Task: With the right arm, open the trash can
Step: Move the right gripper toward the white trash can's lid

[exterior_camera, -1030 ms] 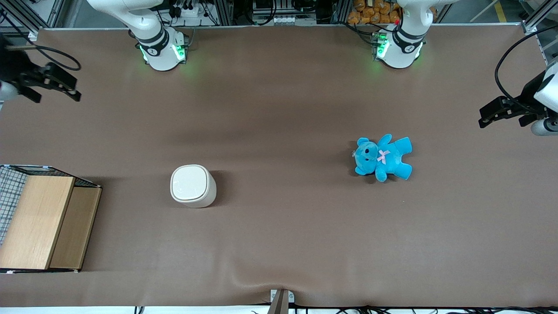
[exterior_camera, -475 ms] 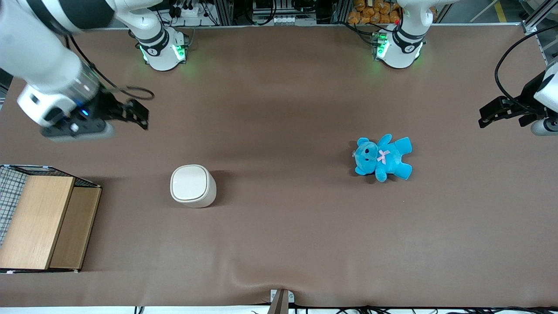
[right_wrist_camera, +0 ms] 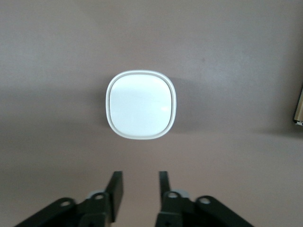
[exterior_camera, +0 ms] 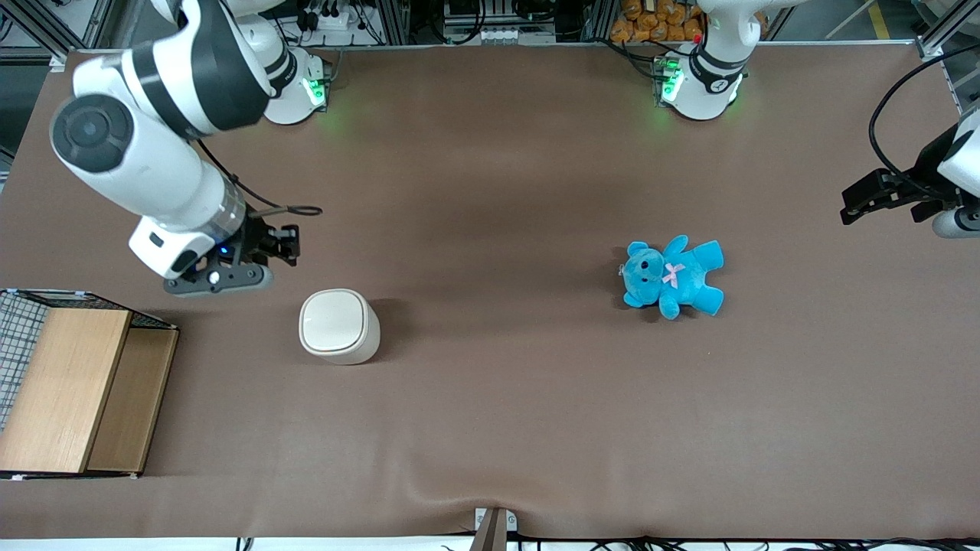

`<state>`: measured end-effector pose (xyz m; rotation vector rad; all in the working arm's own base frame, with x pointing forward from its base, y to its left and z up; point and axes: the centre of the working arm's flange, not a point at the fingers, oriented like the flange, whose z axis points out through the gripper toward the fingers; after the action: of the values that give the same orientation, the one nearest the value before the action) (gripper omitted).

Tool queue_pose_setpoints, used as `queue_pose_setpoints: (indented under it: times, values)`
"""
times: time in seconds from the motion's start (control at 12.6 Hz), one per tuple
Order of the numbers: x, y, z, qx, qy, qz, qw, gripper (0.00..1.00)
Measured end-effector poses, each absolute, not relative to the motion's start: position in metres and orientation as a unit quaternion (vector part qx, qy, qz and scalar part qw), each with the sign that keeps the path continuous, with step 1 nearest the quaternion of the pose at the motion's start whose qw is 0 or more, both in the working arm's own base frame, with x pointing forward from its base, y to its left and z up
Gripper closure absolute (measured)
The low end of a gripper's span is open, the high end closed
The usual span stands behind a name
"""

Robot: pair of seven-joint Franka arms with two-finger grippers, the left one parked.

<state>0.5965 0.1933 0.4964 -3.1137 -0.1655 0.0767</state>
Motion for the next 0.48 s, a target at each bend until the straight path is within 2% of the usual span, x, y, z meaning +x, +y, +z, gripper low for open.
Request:
queue_pose_setpoints:
  times: [0.16, 0.24, 0.48]
  values:
    - [0.609, 0.193, 0.472, -0.998, -0.052, 0.023, 0.005, 0.91]
    - [0.616, 0.193, 0.459, -0.998, -0.053, 0.017, 0.0, 0.99]
    - [0.637, 0.19, 0.414, -0.999, -0.052, 0.006, -0.009, 0.99]
